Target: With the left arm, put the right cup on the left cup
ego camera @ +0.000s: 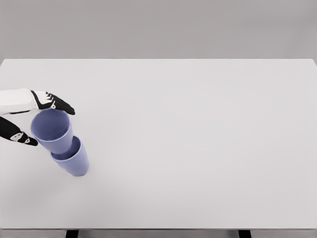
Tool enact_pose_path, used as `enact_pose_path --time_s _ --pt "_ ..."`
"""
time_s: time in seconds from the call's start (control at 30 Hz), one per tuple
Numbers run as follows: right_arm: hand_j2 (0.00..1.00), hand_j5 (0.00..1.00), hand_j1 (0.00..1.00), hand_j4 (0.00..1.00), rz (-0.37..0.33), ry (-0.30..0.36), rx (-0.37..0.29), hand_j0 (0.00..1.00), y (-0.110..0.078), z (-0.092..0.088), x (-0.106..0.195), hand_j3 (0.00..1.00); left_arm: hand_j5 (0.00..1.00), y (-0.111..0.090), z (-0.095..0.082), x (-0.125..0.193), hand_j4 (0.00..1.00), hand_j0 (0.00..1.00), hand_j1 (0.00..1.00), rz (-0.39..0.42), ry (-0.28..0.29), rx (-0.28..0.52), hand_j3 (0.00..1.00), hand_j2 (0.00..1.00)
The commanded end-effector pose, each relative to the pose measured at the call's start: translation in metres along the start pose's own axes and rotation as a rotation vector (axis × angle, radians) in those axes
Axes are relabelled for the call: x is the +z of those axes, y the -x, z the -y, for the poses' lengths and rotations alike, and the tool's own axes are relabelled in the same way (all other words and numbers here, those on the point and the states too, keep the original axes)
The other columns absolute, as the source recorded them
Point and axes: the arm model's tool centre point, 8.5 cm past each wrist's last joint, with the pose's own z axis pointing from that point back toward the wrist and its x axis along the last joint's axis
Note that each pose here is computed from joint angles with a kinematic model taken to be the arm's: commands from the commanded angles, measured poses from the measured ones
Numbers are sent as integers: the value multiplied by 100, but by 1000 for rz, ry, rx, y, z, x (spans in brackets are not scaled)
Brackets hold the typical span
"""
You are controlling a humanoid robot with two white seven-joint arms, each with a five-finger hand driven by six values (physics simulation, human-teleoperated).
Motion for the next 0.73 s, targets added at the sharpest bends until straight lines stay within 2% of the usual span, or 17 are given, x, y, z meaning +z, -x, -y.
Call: enact_pose_path --time_s 0.0,0.2,0.23,0.27,0.3,0.43,0.53,0.7 --pt "100 100 100 100 0 -1 1 100 0 0 0 100 95 0 -2 1 95 95 95 0 -11 5 95 95" --pt "100 100 100 100 0 -1 1 100 0 0 0 100 100 -1 -8 2 100 100 100 7 -70 20 100 100" --pt "100 100 100 100 -1 -1 1 100 0 0 0 100 100 -2 -12 3 100 100 100 9 -81 13 100 100" --pt "100 100 100 100 0 -1 1 100 0 0 0 100 100 -8 -27 6 100 100 100 22 -120 -4 100 100" --pt "100 100 100 100 -1 -1 1 100 0 0 0 100 100 -11 -34 9 100 100 100 21 -135 -26 100 100" --pt "100 100 100 100 0 -1 1 100 0 0 0 100 100 -12 -38 8 100 100 100 28 -140 -34 100 100" --pt "100 100 100 100 0 -1 1 100 0 0 0 100 100 -16 -46 10 100 100 100 31 -161 -58 100 100" --pt "100 100 100 100 0 -1 1 100 0 0 0 100 100 -17 -34 -28 100 100 100 129 -134 -18 100 100"
